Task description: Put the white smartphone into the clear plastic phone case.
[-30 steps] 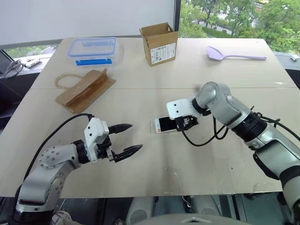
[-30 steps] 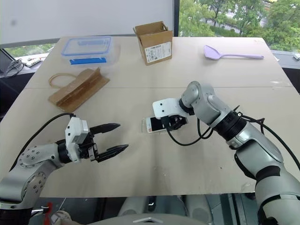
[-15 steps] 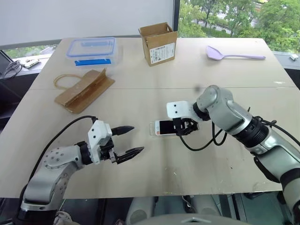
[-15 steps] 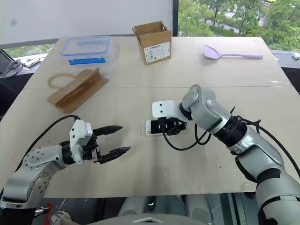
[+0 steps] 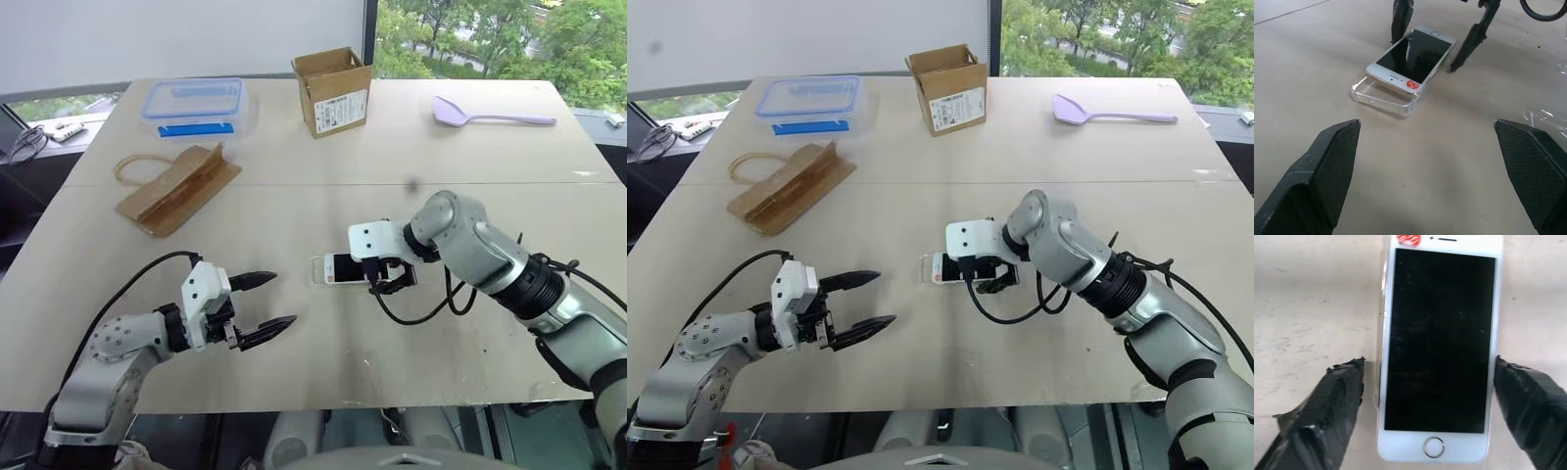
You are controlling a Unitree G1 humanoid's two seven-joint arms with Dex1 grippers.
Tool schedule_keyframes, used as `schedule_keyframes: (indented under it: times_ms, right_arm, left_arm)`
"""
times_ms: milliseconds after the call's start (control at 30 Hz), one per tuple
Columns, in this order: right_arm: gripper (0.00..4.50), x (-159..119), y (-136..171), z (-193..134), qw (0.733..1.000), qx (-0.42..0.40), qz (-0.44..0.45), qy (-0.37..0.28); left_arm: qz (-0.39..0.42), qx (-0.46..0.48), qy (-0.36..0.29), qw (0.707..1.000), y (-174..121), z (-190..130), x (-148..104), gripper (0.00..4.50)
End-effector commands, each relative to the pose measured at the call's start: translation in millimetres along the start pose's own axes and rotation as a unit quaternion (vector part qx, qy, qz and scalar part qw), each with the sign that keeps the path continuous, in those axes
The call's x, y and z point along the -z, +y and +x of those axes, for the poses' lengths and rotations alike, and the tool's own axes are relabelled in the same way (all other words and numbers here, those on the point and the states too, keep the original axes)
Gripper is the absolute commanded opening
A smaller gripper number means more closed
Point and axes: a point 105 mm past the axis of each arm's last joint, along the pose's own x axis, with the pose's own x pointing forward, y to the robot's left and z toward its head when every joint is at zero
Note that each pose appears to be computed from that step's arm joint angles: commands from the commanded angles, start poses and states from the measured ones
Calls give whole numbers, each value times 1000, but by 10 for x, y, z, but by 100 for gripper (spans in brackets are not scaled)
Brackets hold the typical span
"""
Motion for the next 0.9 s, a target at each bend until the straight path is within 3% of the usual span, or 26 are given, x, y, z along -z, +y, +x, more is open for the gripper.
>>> schedule_keyframes:
  times_ms: [33,100,167,300,333,500,700,900]
  right_arm:
    - [392,-211,-118,-335,996,39,24,-72]
    - [319,-268,-114,-408,993,41,48,-100]
    - [204,-354,-112,-400,987,41,69,-138]
    - [30,-529,-173,-200,972,58,118,-195]
    - [6,-540,-191,-115,968,64,130,-204]
    - [6,-462,-139,266,958,62,175,-217]
    - [6,-69,32,591,975,53,182,-113]
    - [6,138,174,756,974,29,211,-72]
  left_arm:
    - [13,1,-10,1000,-11,29,-49,450]
    - [13,0,-12,1000,-9,43,-53,450]
    - [14,-2,-13,1000,0,59,-61,450]
    - [16,-6,-15,1000,36,80,-71,450]
    - [16,-7,-15,1000,42,88,-75,450]
    - [15,-8,-19,1000,37,110,-117,450]
    - [15,-15,-18,1000,45,96,-127,450]
    - [14,-17,-20,1000,32,112,-166,450]
